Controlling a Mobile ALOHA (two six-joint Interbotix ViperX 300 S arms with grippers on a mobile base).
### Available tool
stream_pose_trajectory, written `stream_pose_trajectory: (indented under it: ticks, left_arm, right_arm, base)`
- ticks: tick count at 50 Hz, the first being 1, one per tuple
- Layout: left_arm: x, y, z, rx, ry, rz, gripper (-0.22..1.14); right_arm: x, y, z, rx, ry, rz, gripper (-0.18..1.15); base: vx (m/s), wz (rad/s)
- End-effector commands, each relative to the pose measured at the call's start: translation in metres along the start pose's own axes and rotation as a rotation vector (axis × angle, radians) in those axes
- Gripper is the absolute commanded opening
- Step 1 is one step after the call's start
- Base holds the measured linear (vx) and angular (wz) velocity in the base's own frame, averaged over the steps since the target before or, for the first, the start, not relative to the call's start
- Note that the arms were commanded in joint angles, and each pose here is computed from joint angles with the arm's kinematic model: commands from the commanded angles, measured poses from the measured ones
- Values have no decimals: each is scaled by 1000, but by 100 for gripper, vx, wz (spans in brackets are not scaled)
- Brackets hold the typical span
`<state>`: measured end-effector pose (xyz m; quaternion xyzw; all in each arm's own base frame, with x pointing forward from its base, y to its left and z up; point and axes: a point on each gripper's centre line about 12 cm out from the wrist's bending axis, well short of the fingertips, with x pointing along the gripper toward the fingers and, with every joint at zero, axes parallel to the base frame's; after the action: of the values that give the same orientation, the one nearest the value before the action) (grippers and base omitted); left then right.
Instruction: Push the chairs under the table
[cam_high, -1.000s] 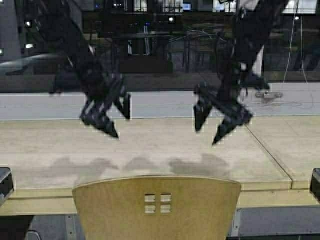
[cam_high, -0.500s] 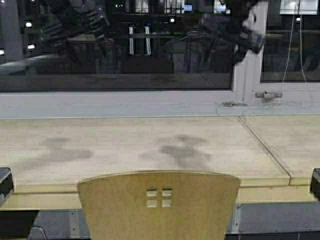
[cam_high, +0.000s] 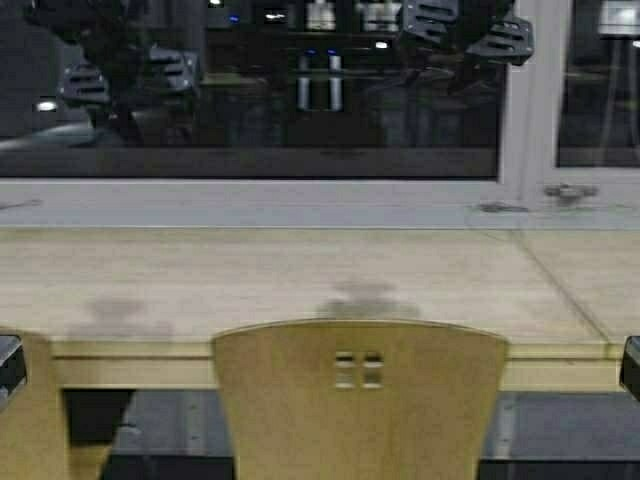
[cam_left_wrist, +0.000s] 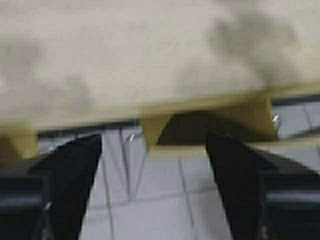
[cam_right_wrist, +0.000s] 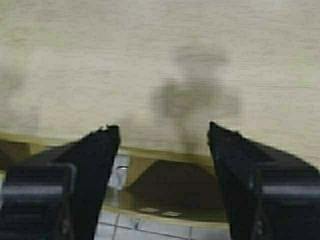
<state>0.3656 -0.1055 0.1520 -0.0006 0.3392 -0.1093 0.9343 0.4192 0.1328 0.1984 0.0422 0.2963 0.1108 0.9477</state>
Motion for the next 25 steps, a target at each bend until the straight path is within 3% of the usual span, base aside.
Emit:
stream_pose_trajectory:
  ticks: [1, 12, 25]
  left_arm:
    - [-8, -3, -1, 2, -14, -7, 95]
    - [-4, -29, -16, 63, 19, -58, 95]
    - [-10, -36, -16, 71, 18, -77, 95]
  right_arm:
    - [-15, 7, 9, -8, -38, 22, 90]
    - [-36, 6, -20, -30, 22, 11, 90]
    - [-52, 6, -14, -50, -7, 11, 90]
  base:
    - [-10, 33]
    - [-11, 35]
    - [-16, 29]
